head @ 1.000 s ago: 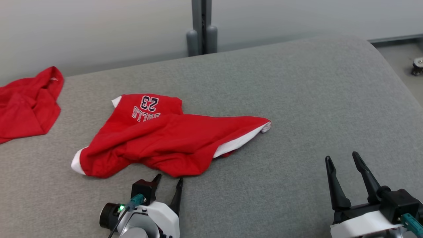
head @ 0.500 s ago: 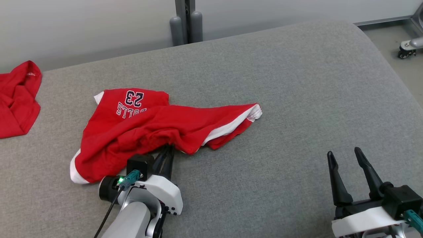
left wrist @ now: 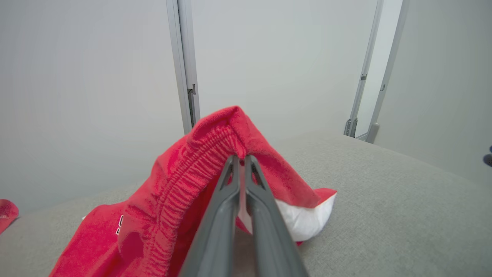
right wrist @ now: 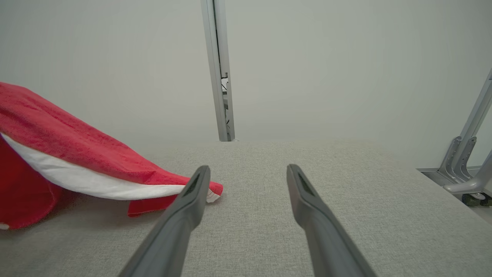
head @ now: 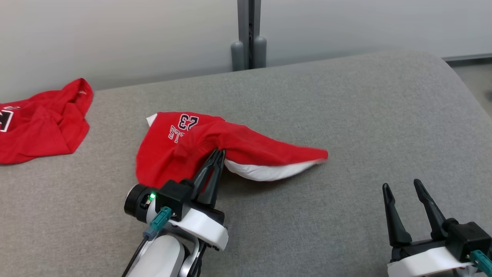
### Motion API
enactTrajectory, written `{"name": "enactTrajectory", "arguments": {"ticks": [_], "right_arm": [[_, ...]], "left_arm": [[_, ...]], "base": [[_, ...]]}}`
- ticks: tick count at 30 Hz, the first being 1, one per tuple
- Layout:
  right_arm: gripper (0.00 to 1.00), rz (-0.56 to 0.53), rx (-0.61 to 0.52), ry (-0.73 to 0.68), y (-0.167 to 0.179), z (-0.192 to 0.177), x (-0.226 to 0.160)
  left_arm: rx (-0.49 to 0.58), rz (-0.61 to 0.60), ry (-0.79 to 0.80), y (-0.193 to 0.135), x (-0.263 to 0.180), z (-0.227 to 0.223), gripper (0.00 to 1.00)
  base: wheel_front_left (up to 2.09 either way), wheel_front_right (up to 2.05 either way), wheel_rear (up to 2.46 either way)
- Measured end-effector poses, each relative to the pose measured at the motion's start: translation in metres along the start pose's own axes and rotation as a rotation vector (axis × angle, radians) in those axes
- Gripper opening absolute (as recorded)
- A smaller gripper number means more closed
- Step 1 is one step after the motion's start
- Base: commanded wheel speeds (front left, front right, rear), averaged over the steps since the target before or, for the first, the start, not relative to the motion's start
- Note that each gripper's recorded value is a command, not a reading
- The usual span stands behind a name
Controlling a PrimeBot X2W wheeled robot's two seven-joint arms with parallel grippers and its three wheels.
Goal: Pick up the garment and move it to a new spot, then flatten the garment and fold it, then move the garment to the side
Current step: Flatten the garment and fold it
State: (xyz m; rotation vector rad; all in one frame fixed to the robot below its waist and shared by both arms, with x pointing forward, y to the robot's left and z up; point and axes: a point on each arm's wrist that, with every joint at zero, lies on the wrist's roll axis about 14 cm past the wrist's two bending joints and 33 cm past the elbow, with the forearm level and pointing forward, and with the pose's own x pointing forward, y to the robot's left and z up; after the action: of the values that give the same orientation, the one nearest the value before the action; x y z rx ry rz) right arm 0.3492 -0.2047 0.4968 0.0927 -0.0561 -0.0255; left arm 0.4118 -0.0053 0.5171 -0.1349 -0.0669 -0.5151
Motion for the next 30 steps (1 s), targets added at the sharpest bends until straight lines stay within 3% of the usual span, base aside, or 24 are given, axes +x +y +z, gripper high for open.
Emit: {"name": "enactTrajectory", "arguments": {"ticks": [6, 11, 23, 30], "right_arm": [[1.0, 0.015, 0.007, -0.017, 0.005, 0.005, -0.007], [1.0, 0.017, 0.007, -0.031, 0.006, 0.009, -0.011], [1.0, 0.01, 0.008, -0.012, 0.005, 0.004, -0.012], [1.0, 0.001, 0.005, 0.011, 0.003, -0.002, -0.012]], "left_arm": [[0.062, -0.049, -0.171, -0.016, -0.007, 0.059, 0.0], [0.102, -0.048, -0.142, -0.016, -0.012, 0.069, 0.0], [0.127, 0.195, 0.173, 0.076, -0.023, -0.017, 0.0], [0.117, 0.241, 0.3, 0.098, -0.009, -0.058, 0.0]], "base": [[0.0, 0.0, 0.0], [0.0, 0.0, 0.0], [0.0, 0.0, 0.0], [0.0, 0.0, 0.0]]}}
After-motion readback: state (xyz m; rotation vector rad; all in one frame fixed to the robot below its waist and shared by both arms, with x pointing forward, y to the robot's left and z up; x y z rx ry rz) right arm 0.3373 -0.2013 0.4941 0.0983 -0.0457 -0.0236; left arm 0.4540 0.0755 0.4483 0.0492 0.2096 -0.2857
